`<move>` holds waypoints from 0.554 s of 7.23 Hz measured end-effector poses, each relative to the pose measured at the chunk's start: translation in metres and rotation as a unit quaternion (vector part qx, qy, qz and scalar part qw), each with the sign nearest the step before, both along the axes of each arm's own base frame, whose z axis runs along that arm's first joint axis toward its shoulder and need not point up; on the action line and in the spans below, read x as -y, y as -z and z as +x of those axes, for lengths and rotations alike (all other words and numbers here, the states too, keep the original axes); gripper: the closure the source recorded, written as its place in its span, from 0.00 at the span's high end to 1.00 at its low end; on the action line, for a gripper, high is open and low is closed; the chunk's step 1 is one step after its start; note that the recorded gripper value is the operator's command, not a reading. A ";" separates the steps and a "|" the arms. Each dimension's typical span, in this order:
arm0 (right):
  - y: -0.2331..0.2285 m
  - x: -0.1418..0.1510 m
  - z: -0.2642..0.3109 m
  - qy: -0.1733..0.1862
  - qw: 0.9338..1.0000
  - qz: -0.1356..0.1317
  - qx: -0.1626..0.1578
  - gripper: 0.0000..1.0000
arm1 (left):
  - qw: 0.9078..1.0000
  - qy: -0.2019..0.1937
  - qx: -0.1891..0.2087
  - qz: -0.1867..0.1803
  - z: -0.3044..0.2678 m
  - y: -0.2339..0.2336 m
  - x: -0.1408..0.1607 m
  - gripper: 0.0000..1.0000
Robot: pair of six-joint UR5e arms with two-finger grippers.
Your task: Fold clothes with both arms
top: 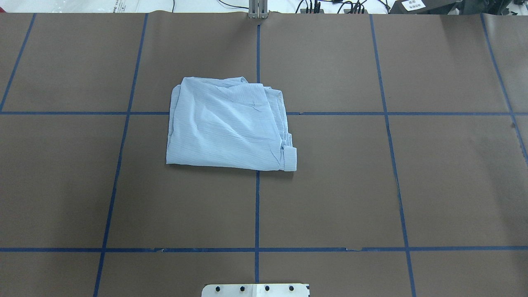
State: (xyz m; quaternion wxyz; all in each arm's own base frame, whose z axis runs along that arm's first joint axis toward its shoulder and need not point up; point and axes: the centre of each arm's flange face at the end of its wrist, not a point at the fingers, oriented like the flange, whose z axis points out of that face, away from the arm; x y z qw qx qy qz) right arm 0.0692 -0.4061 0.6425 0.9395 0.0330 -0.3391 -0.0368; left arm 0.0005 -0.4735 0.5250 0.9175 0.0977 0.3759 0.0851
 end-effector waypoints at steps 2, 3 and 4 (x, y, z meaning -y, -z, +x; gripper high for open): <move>0.004 -0.001 0.000 -0.012 1.000 -0.002 0.007 1.00 | 0.999 0.004 -0.016 -0.030 -0.016 -0.028 -0.034 1.00; 0.005 0.000 -0.001 -0.014 1.000 -0.002 0.010 1.00 | 0.999 -0.004 -0.012 -0.034 -0.021 -0.042 -0.045 1.00; 0.005 0.000 -0.001 -0.015 1.000 -0.002 0.010 1.00 | 0.999 -0.009 -0.009 -0.037 -0.029 -0.056 -0.055 1.00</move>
